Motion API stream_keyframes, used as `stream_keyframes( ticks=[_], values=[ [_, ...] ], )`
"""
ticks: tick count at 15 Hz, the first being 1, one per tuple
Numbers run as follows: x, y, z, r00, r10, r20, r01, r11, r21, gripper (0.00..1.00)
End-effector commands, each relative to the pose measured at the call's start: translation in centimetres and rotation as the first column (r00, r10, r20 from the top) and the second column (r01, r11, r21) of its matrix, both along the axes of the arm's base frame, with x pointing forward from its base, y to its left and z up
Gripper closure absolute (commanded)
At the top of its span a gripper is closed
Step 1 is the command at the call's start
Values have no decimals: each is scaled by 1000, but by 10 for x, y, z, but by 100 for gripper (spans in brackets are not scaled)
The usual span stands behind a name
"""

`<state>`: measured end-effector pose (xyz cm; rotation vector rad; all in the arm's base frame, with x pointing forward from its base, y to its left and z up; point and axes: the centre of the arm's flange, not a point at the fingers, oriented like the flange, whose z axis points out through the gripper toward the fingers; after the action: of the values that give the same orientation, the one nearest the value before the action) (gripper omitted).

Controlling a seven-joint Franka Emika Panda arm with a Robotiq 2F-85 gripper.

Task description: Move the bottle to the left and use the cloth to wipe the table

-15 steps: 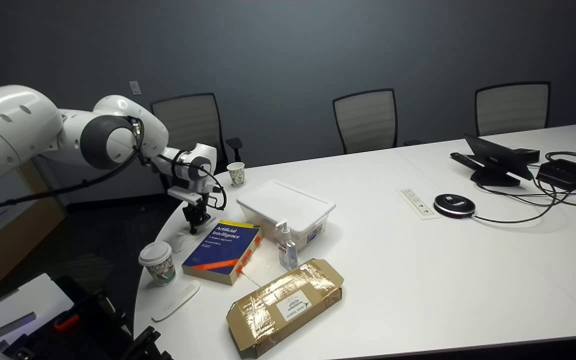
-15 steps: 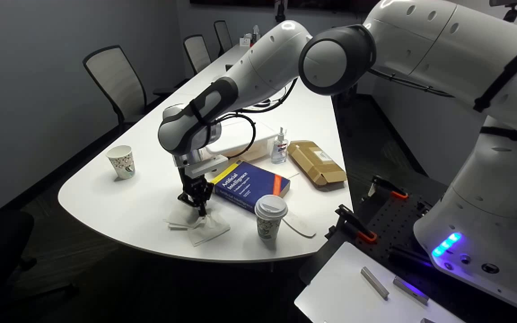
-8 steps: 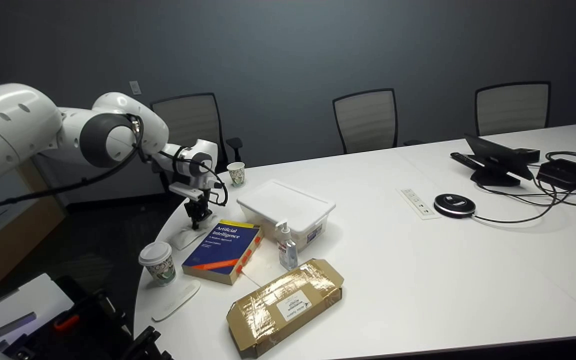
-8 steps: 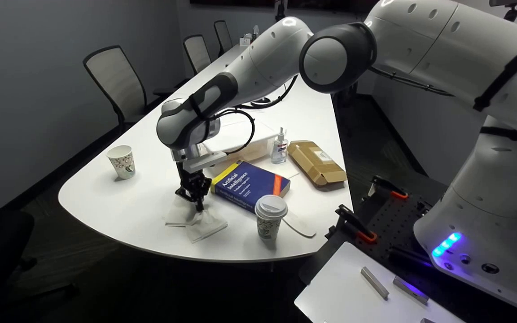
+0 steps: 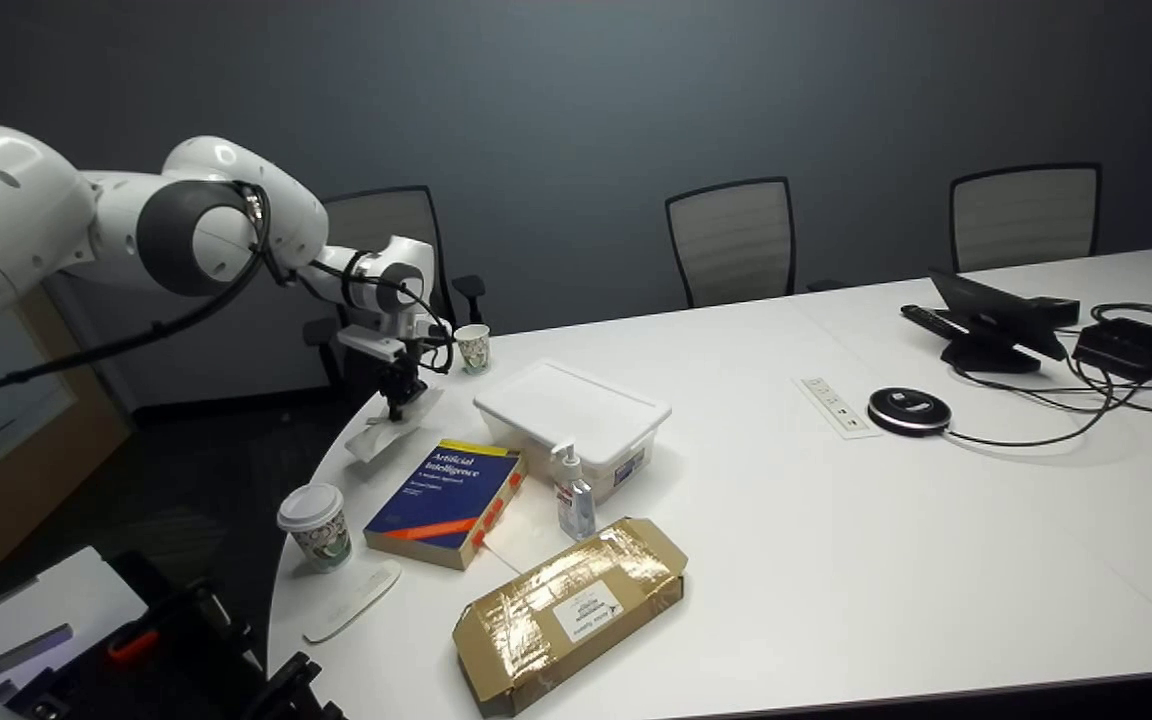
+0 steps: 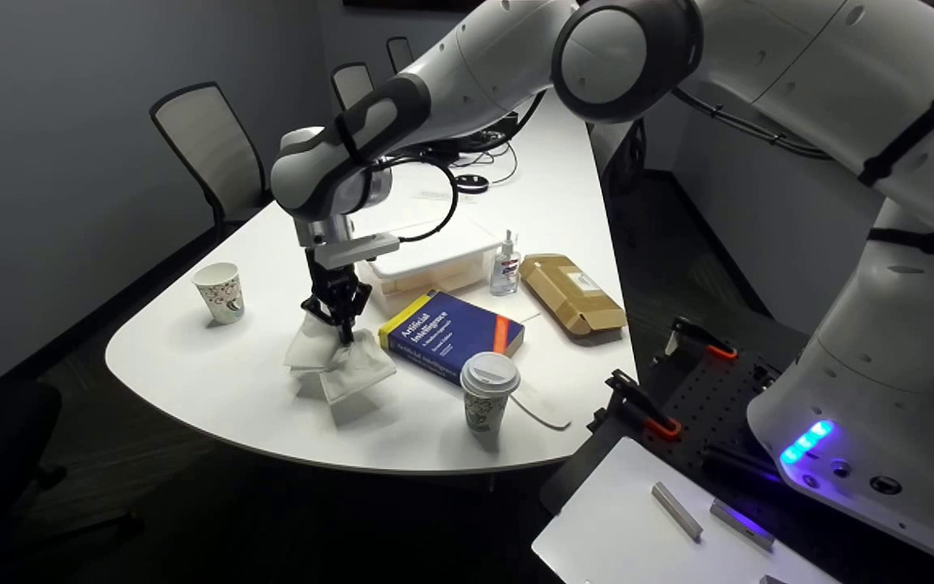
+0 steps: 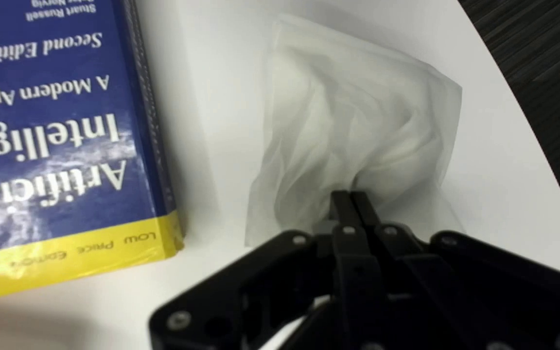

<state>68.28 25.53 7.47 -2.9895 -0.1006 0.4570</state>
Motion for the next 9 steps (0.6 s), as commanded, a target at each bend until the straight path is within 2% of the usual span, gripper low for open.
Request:
stream_keyframes(
  ticks=[1, 4, 9],
  values=[
    [-42, -22, 36, 989, -146, -16, 144, 986, -87, 99],
    [-64, -44, 47, 957, -290, -22, 281, 942, -184, 99],
    [-97, -93, 65, 874, -487, 9, 468, 835, -288, 99]
  ],
)
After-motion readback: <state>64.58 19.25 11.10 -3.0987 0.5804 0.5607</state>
